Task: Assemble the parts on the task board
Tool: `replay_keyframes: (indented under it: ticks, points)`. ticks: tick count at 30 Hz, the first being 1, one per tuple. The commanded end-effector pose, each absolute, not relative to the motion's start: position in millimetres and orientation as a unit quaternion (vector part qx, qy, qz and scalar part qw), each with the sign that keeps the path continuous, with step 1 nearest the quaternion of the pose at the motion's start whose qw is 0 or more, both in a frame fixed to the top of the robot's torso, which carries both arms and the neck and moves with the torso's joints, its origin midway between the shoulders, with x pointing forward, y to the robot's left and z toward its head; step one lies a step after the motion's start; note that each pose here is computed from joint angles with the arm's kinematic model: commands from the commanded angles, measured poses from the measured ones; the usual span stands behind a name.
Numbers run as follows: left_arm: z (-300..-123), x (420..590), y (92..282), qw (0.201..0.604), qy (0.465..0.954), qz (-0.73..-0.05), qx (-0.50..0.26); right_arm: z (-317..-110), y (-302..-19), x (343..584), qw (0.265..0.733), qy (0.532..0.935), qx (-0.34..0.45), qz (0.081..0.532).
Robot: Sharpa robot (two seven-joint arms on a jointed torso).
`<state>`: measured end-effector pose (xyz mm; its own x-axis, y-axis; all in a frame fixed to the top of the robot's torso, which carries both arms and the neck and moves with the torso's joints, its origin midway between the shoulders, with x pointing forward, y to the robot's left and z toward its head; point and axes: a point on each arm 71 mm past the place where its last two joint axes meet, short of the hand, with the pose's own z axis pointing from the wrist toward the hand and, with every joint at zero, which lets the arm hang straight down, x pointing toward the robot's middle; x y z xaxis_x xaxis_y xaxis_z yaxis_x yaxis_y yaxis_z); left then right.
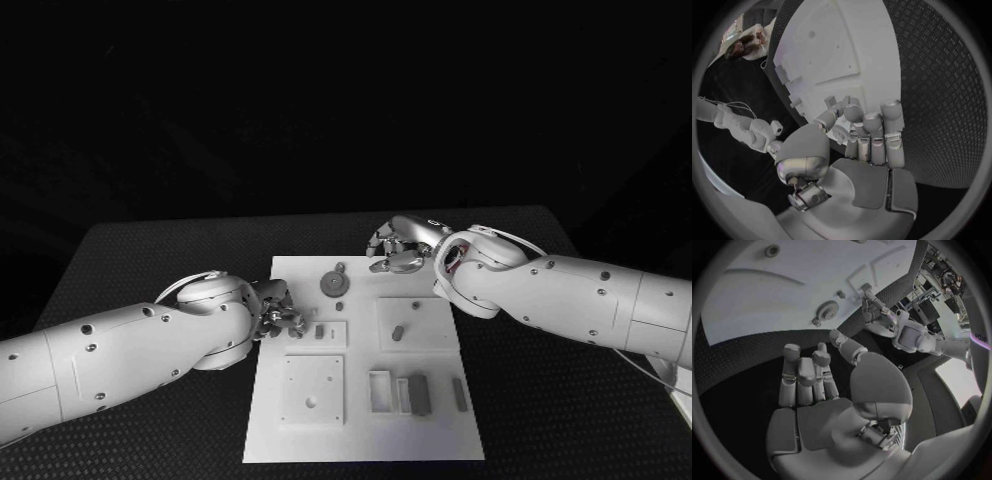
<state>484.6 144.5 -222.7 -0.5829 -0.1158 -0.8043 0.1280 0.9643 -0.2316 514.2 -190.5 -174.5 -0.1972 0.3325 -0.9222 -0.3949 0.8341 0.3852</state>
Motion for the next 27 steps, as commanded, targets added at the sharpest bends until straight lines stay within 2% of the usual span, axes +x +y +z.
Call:
replay_keyframes:
  ticks: [1, 27]
  points:
    - [-227.5, 481.9, 144.5, 0.444, 0.888, -0.117, 0.024, -175.1, -189.6, 513.6, 0.629, 0.720, -0.027, 0.290]
    - [-227.4, 482.3, 144.0, 0.446, 0.887, -0.117, 0.017, -175.3, -189.7, 513.8, 0.630, 0.720, -0.027, 0.290]
